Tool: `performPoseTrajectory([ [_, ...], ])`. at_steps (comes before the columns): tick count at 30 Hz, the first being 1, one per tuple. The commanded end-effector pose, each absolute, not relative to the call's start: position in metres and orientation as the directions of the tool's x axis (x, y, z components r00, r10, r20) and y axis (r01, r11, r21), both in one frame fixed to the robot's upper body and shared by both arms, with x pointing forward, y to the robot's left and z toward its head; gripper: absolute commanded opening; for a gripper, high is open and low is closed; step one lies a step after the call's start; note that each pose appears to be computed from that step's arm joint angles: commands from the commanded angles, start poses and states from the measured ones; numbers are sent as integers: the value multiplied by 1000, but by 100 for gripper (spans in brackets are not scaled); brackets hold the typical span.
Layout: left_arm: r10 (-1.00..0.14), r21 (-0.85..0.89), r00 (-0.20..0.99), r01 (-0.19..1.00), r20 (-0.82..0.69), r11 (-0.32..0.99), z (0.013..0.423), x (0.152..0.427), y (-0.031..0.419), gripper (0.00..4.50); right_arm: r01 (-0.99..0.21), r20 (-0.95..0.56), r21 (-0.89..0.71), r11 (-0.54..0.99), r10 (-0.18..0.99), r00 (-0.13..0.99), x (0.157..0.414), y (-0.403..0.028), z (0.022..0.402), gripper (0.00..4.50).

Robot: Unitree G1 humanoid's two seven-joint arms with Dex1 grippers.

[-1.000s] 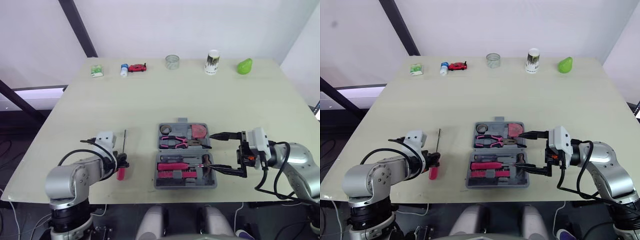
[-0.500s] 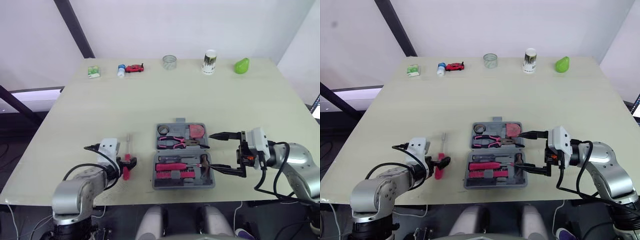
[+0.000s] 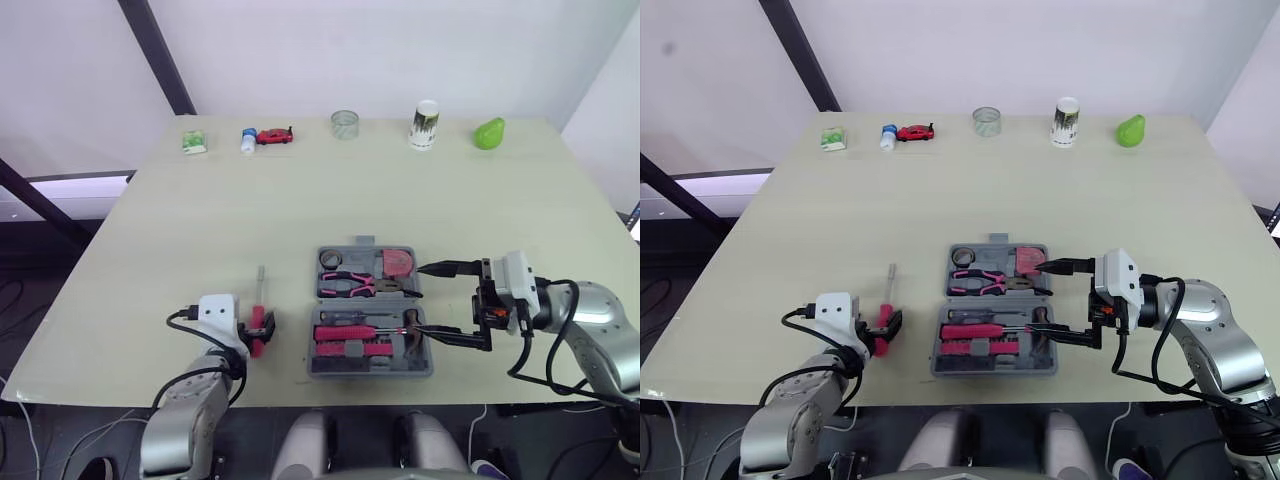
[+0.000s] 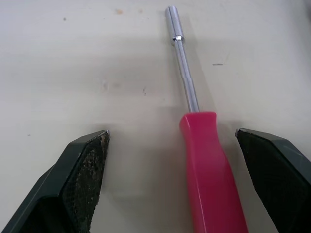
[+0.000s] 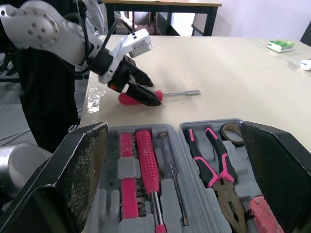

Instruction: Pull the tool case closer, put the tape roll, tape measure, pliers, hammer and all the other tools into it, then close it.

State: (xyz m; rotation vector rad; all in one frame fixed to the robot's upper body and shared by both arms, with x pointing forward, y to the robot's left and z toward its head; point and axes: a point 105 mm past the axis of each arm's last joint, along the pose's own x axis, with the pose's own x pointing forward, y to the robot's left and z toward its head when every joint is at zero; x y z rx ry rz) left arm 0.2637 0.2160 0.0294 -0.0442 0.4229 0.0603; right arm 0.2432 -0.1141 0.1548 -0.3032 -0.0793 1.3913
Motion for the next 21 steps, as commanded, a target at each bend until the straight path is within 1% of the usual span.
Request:
performPoseTrajectory([
  [1,37,-28,899,-55,-437,998,17,258,212,444,-943,-109,-299,145,977,185,242,-114,165,450],
  [4,43,-11,899,-53,-436,999,15,257,214,369,-944,-108,-298,145,977,184,241,-113,165,450],
  [7,52,-3,900,-59,-432,998,14,259,216,245,-943,-105,-298,145,977,184,241,-111,166,450],
  [8,54,-5,901,-62,-430,998,13,260,215,191,-943,-104,-298,146,977,184,241,-111,166,450],
  [11,52,-8,902,-61,-429,998,13,261,214,72,-943,-103,-298,147,977,185,241,-111,166,450],
  [12,51,-7,902,-60,-428,998,12,261,214,55,-943,-104,-298,147,977,185,241,-111,166,450],
  [21,56,21,906,-53,-420,998,13,260,223,56,-943,-101,-299,146,978,184,243,-110,164,450],
])
